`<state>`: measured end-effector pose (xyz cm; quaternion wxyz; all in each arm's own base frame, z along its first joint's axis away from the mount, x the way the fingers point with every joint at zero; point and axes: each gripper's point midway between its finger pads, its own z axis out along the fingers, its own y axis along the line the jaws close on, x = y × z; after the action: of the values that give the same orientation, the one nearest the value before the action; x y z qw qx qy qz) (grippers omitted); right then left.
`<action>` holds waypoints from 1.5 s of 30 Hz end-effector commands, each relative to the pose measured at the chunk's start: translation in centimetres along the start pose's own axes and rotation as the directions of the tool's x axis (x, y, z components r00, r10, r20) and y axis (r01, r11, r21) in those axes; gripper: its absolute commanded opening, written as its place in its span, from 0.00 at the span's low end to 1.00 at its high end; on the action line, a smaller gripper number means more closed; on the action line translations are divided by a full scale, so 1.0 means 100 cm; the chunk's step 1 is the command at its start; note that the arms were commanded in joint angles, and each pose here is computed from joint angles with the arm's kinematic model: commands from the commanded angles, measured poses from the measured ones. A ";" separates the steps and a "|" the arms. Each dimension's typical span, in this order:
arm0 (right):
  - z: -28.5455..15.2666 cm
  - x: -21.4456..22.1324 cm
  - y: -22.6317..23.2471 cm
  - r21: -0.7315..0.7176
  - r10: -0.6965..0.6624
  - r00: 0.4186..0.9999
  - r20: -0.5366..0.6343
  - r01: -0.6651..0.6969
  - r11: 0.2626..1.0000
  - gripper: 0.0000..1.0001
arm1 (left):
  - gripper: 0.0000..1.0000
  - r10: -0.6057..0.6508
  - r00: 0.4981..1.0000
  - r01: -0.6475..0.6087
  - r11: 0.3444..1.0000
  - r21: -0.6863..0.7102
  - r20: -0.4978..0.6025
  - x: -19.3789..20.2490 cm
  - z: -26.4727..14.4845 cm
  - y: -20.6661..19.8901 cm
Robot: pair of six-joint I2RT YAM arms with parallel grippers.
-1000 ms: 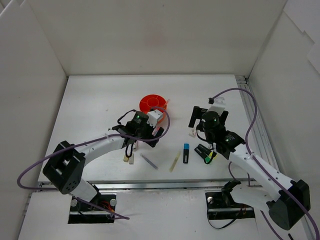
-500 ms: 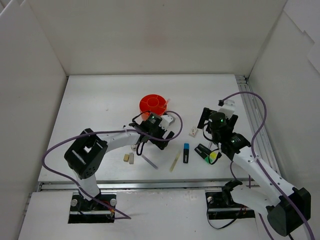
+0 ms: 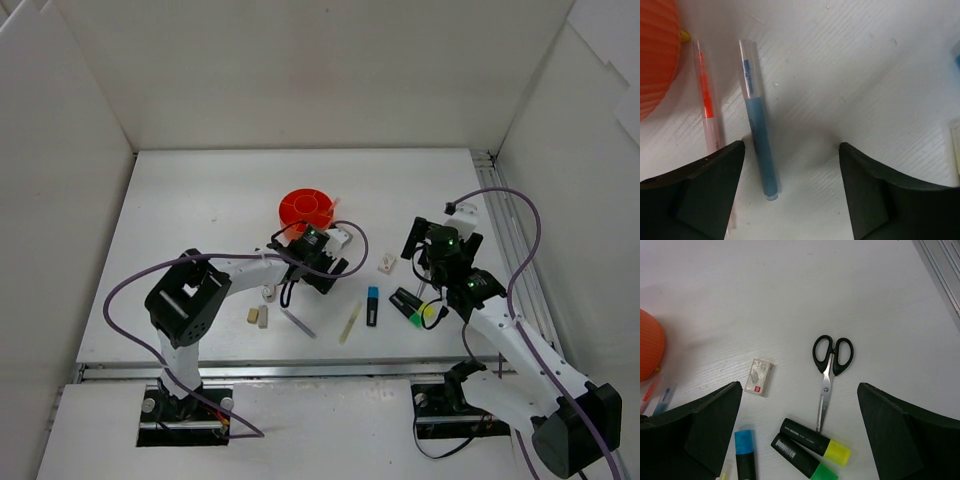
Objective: Sort the stationery into containers
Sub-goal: Pick up the pen from the center of the board, then place the pen in the storage box.
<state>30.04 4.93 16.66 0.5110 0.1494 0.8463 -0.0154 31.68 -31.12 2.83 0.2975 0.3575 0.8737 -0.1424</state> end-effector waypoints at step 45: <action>-0.066 -0.038 0.184 -0.823 0.341 0.933 -0.115 -0.281 0.494 0.55 | 0.00 0.130 0.708 -0.261 0.961 0.087 0.694 -0.151 -0.175 -0.068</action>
<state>29.84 22.32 22.34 0.5044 0.0322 0.7358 0.4507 27.98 -34.95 21.17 0.5204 0.4102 0.6922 -0.2859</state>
